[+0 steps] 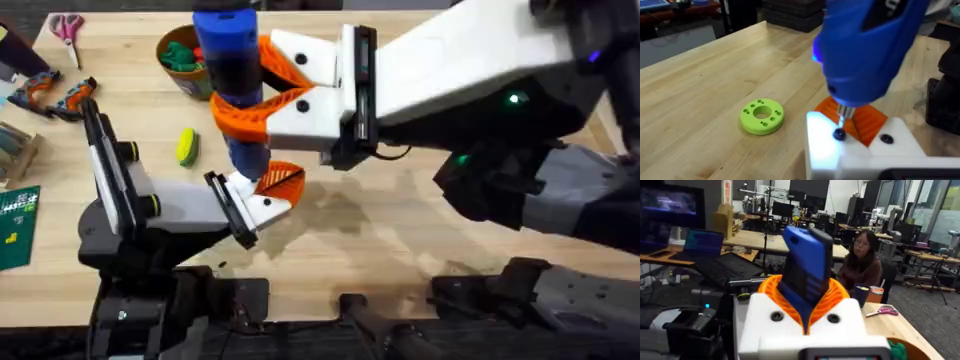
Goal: Pick up the gripper from the table and insert it into the empty holder that is missing its gripper. Then pick up a screw, insert it into the mounting hole, and use the screwdriver to tighten it. Finally, clean up the table by picking up the vegetable and placing it into the bucket.
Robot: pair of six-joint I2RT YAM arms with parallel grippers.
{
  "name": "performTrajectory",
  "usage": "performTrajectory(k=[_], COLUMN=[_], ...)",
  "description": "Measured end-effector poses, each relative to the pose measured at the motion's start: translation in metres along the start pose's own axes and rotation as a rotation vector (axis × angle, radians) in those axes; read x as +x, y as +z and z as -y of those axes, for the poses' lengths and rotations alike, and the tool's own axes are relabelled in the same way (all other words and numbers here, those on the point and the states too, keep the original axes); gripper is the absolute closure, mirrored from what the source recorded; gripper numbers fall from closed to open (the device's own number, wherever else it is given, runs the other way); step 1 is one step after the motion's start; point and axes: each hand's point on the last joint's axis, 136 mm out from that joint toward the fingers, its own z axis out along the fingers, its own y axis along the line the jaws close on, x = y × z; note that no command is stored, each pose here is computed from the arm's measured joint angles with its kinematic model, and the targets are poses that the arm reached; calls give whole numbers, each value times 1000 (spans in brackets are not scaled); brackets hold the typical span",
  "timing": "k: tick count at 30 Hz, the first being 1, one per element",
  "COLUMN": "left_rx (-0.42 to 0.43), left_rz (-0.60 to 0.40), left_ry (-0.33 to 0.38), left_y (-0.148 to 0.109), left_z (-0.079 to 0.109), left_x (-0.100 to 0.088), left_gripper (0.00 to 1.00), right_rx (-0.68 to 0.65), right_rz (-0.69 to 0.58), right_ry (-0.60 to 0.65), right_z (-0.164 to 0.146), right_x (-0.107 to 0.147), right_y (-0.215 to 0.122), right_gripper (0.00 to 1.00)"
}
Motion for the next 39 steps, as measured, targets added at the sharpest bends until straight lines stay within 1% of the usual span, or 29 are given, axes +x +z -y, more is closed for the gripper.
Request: performTrajectory(k=[39], left_rx=[0], left_rz=[0], left_ry=[0], left_y=[0], left_z=[0], left_x=[0], left_gripper=[997], right_rx=[11], right_rz=[3], right_ry=[6], right_z=[-1], right_x=[0], right_y=[3], right_gripper=[974])
